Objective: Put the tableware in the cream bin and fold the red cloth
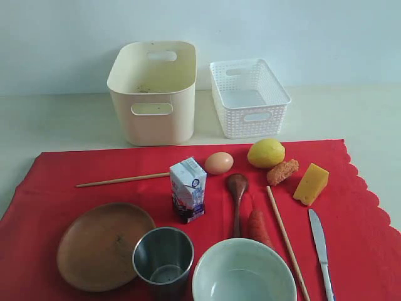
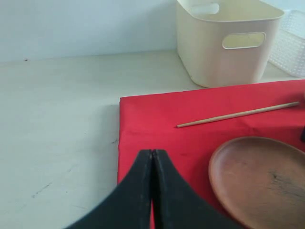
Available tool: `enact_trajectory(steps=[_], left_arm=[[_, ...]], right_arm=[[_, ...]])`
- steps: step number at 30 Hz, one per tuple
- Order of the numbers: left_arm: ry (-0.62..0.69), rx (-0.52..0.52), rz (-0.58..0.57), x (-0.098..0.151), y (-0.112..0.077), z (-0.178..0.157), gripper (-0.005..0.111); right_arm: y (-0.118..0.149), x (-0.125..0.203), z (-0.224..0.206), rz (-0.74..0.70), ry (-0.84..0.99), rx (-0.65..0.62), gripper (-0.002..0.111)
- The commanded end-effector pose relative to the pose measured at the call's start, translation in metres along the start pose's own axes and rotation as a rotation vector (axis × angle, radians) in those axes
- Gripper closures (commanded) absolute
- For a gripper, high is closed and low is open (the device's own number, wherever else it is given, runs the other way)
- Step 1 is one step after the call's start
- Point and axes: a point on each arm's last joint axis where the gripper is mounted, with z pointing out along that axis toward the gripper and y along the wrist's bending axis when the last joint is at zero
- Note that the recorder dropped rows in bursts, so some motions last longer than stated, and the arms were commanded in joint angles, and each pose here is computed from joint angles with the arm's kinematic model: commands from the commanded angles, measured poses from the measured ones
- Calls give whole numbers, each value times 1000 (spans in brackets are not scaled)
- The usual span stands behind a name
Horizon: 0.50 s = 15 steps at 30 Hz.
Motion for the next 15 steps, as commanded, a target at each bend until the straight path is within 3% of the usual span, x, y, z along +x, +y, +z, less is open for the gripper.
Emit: enact_trajectory(steps=[1,15], left_arm=[[-6,-3,-4,0,0,0,107],[-6,-3,-4,0,0,0,107]], right_arm=[[0,-5,-2,-6,-33,8,108],[0,-53,1,-7,-26,7,108]])
